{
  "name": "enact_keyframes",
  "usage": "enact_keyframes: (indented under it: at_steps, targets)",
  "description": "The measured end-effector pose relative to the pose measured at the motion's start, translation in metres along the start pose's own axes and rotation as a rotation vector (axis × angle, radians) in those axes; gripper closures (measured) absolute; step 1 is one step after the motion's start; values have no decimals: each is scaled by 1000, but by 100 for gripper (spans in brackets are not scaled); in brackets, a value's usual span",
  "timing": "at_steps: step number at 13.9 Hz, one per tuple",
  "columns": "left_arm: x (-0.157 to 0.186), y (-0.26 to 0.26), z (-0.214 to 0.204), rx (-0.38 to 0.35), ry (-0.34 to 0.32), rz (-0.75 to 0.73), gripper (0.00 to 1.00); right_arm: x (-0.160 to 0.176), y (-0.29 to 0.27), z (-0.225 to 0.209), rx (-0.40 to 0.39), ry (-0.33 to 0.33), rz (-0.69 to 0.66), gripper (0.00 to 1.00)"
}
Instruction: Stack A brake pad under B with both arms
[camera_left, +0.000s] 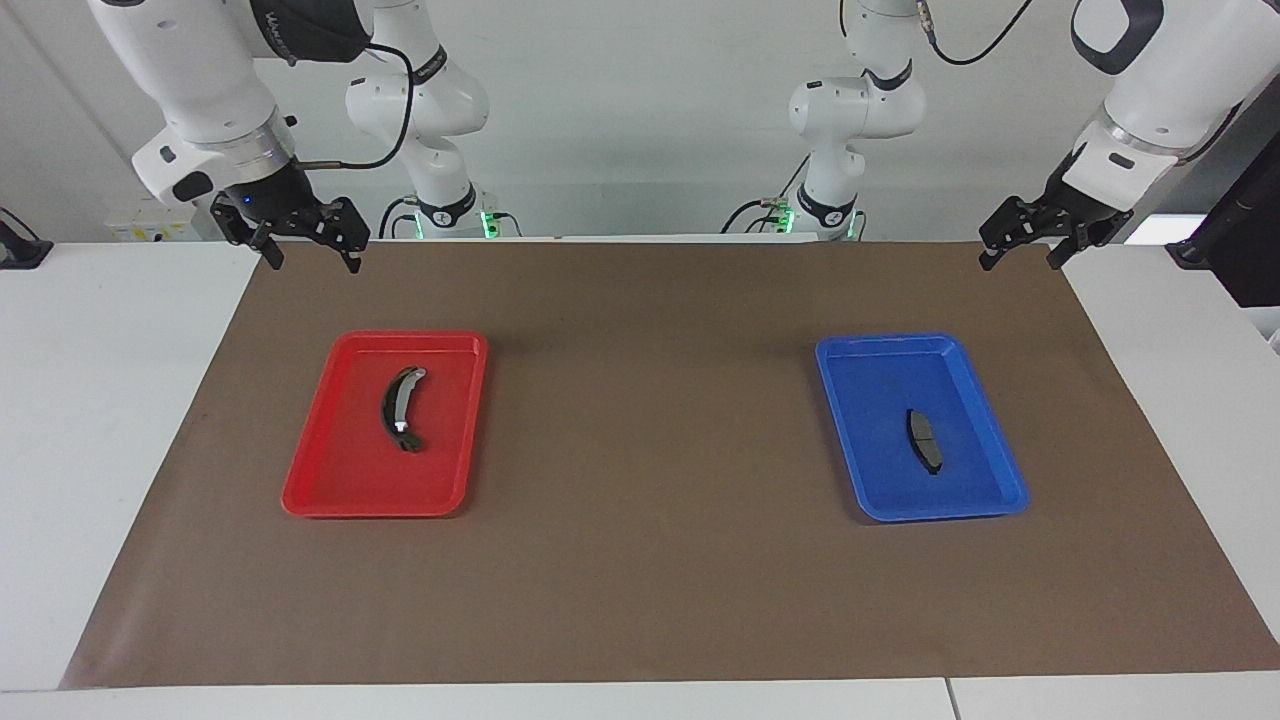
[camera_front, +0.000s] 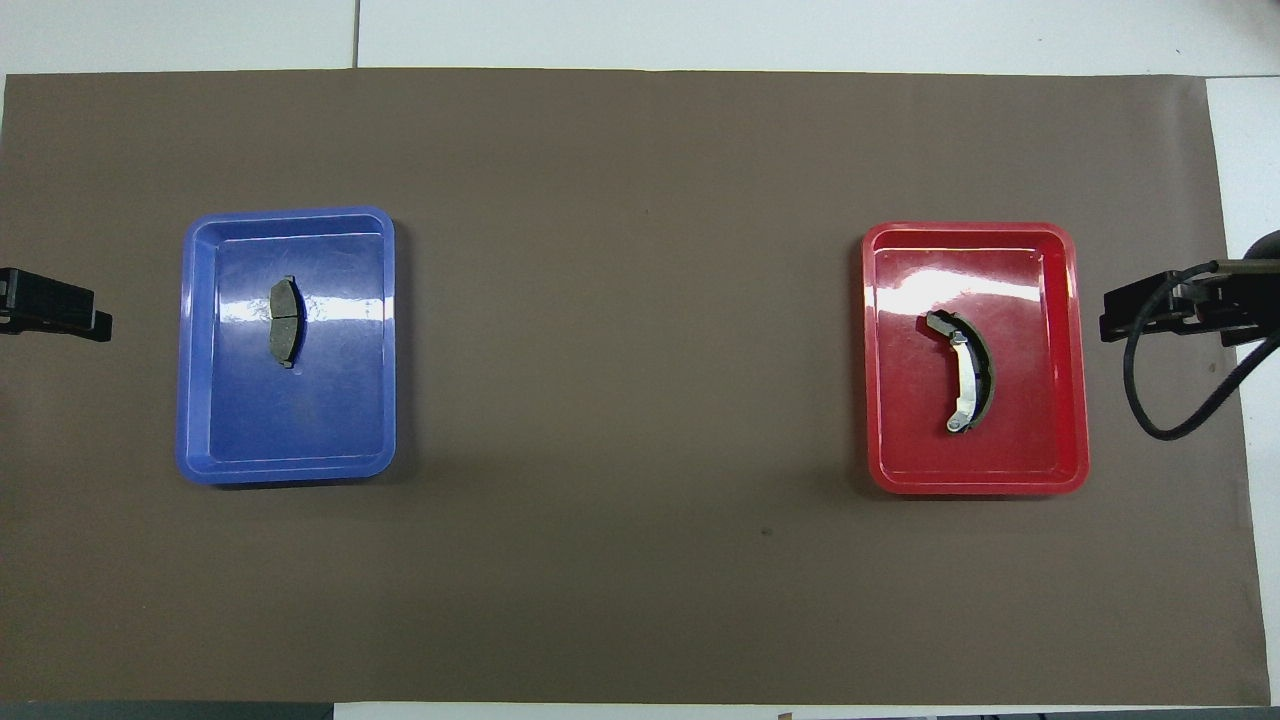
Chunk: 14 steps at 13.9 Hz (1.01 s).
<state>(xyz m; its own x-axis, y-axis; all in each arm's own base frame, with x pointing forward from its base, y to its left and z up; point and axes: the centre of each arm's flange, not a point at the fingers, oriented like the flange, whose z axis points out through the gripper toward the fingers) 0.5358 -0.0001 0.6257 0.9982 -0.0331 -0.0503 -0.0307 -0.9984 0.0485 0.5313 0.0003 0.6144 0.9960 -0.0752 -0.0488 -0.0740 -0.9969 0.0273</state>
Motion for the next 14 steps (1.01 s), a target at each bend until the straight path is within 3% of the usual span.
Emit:
enact_keyframes:
  at_steps: [3, 9, 12, 14]
  targets:
    - [2, 0, -1, 1, 16, 0, 0, 4, -2, 32, 7, 72, -3, 0]
    - [12, -1, 3, 3, 57, -1, 0, 12, -9, 151, 19, 65, -94, 0]
    - [37, -3, 41, 8, 83, -5, 0, 20, -13, 233, 22, 110, -148, 0]
    - [53, -5, 86, 12, 98, -9, 1, 14, -13, 279, 20, 106, -188, 0]
